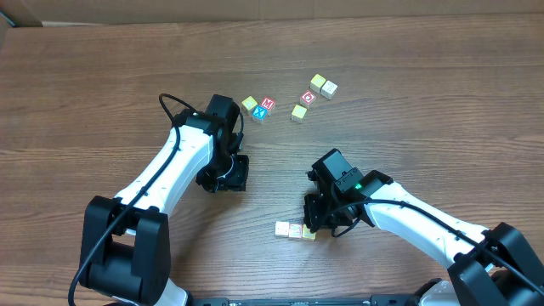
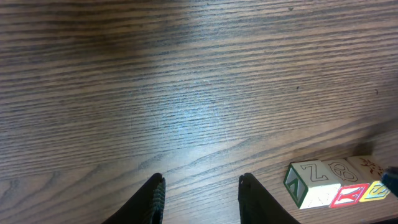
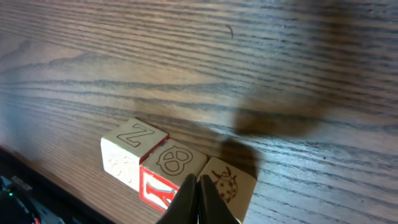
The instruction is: Flip 3 blocks
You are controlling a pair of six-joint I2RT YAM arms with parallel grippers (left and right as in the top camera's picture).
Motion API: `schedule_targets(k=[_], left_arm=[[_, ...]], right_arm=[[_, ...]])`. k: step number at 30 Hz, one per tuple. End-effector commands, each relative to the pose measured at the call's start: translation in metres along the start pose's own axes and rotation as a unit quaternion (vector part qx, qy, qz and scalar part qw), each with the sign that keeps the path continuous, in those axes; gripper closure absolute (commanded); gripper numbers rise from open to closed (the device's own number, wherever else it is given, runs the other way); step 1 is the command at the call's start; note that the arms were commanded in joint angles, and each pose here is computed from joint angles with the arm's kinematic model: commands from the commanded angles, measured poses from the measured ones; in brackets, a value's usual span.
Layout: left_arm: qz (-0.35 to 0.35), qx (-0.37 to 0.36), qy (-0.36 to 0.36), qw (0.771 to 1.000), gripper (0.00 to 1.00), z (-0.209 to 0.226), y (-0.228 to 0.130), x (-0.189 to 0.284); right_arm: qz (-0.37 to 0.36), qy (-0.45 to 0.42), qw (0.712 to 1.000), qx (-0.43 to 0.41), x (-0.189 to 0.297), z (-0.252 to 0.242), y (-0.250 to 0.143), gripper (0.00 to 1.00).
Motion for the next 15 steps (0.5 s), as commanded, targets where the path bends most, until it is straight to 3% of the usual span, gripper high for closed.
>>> schedule_targets(k=[1, 6, 12, 15], left_arm=[[0.005, 0.006, -0.005, 1.000, 0.68, -0.001, -0.001, -0.002], [0.004, 0.006, -0.006, 1.000, 0.69, -0.001, 0.000, -0.002], [0.001, -0.012, -0.006, 1.000, 0.78, -0.003, 0.000, -0.005], [0.006, -0.032, -0.004, 0.999, 0.88, -0.007, -0.005, -0.013]], right_arm=[[-0.045, -0.062, 0.995, -0.070, 0.006, -0.018, 0.014, 0.96], [-0.027, -0.100, 0.981, -0.166, 0.019, -0.050, 0.012, 0.96], [0.041, -0.142, 0.973, -0.177, 0.024, -0.062, -0.018, 0.96], [0.066, -0.156, 0.973, -0.158, 0.022, -0.059, -0.031, 0.96]])
Point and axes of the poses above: each gripper's point midway between its finger pads, its own x axis back along the fingers, its own z axis along the line the jaws close on, y = z × x, the point moved 5 cm from there along x, back along the fingers, and after that the axes turned 1 degree about -x, right-handed, at the moved point
